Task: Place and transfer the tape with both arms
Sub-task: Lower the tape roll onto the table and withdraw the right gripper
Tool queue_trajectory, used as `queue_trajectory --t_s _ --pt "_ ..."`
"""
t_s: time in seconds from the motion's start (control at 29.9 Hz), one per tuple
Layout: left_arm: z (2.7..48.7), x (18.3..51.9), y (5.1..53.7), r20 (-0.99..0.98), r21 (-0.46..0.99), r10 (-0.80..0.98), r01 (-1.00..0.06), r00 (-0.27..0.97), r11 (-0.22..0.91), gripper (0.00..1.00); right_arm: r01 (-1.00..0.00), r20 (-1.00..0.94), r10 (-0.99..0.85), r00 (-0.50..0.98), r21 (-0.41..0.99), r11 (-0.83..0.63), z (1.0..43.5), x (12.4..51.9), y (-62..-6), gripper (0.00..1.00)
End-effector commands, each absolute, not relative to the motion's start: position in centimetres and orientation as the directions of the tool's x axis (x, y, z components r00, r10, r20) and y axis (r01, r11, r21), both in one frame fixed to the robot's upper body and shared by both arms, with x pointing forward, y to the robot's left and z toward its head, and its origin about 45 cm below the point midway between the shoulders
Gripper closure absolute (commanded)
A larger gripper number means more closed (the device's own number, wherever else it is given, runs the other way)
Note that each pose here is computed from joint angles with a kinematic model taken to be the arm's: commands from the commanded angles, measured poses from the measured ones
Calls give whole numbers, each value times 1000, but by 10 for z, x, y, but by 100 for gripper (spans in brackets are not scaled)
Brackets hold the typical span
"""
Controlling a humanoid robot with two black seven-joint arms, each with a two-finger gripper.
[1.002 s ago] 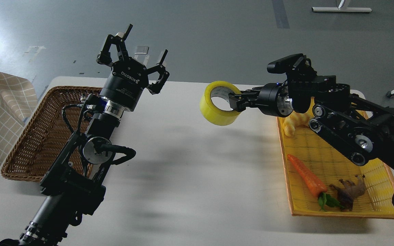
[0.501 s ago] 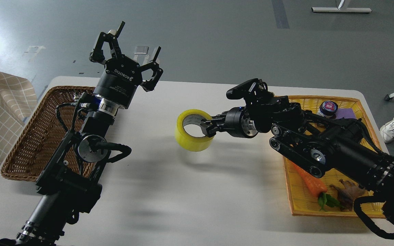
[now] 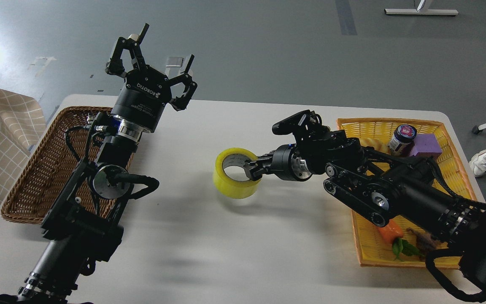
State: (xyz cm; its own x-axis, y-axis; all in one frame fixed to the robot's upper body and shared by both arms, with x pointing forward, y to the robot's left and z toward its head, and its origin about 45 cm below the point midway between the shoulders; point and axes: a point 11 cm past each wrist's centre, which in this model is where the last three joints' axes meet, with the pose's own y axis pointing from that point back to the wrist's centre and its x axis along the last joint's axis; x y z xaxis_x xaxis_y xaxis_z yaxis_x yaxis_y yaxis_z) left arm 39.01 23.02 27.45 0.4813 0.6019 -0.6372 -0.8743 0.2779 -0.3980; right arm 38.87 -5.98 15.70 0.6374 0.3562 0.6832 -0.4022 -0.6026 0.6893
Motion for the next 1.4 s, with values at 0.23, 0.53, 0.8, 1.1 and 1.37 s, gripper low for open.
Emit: queue_trajectory --t_s 0.23,0.53,0.8,1.1,1.37 --pt "275 390 234 -638 -399 606 -877 476 269 2 -381 665 368 650 704 -599 146 381 -58 75" --pt "278 391 244 -625 -402 623 -878 470 259 2 -374 655 367 661 711 -595 140 377 -60 74" --pt "278 391 245 -624 -403 624 -878 469 257 2 -369 649 364 668 714 -595 136 375 -61 71" --pt "278 391 245 -623 -402 625 -878 469 258 2 -373 652 360 667 711 -597 138 376 -61 66" --pt "279 391 246 -620 -403 629 -878 470 259 2 -384 663 335 669 695 -608 145 380 -60 37"
